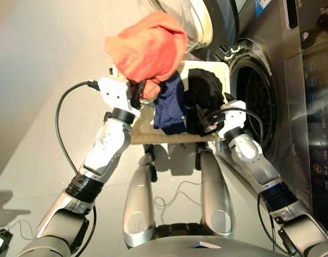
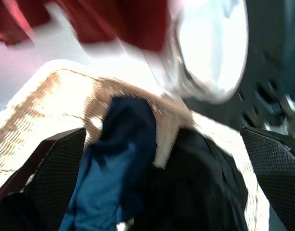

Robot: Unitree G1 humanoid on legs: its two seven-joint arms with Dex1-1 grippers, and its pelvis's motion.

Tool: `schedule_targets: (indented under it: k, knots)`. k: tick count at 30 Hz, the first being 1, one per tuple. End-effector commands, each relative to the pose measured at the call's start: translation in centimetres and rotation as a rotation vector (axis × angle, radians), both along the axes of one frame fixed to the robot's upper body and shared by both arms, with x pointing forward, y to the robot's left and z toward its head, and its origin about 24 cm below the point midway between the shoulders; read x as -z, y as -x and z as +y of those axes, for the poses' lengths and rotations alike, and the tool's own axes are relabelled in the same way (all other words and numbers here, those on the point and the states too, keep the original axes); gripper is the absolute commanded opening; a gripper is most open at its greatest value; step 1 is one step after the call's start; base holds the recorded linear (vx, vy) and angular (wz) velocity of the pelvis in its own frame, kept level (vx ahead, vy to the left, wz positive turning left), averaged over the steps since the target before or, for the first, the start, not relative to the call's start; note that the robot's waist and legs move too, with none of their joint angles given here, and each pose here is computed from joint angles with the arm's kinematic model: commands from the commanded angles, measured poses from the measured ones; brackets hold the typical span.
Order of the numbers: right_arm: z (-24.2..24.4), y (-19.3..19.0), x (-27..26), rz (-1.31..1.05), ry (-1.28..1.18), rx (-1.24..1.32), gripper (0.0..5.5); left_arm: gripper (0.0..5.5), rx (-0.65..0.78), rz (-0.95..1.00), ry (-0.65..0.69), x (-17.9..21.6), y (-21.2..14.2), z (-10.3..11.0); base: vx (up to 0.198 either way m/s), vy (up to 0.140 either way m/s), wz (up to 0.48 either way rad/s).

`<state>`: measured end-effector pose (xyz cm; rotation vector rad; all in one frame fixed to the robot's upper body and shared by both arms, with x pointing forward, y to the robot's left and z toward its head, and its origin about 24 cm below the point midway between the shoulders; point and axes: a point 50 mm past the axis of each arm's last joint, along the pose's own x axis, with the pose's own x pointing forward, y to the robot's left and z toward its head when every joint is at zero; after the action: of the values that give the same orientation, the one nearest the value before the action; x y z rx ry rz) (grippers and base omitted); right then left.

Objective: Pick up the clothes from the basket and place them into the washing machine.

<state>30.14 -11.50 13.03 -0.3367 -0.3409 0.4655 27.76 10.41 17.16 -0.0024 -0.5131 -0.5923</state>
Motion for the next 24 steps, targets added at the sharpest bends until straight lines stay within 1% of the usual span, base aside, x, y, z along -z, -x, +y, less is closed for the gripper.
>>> schedule_targets:
  k: [1,3,5,13,16,22,23,24]
  knots:
    - [1.7,0.8,-5.3,-0.260,0.129,-0.116,5.50,0.00,0.249,-0.083,0.018,-2.7,2.6,-1.5,0.000,0.000,0.000]
    - [2.6,0.6,-5.9,-0.273,0.118,-0.144,5.50,0.00,0.317,0.005,-0.003,-1.9,2.4,-2.1,0.000,0.000,0.000]
    - [3.3,0.5,-6.5,-0.280,0.096,-0.168,5.50,0.00,0.357,0.009,-0.058,-1.9,2.6,-2.4,0.000,0.000,0.000]
    - [5.5,0.9,-9.4,-0.388,0.062,-0.241,5.50,0.00,0.375,0.043,-0.201,-1.3,2.2,-2.0,0.000,0.000,0.000]
    - [5.8,1.1,-9.9,-0.410,0.053,-0.252,5.50,0.00,0.370,0.039,-0.221,-1.3,2.1,-1.8,0.000,0.000,0.000]
    - [5.7,1.3,-9.7,-0.410,0.050,-0.252,5.50,0.00,0.344,0.033,-0.213,-1.3,1.9,-1.7,0.000,0.000,0.000]
    - [5.6,1.3,-9.6,-0.410,0.054,-0.253,2.42,0.00,0.340,0.033,-0.209,-1.4,1.9,-1.6,0.000,0.000,0.000]
    - [5.5,1.4,-9.6,-0.409,0.054,-0.252,1.23,0.00,0.335,0.035,-0.203,-1.3,1.9,-1.6,0.000,0.000,0.000]
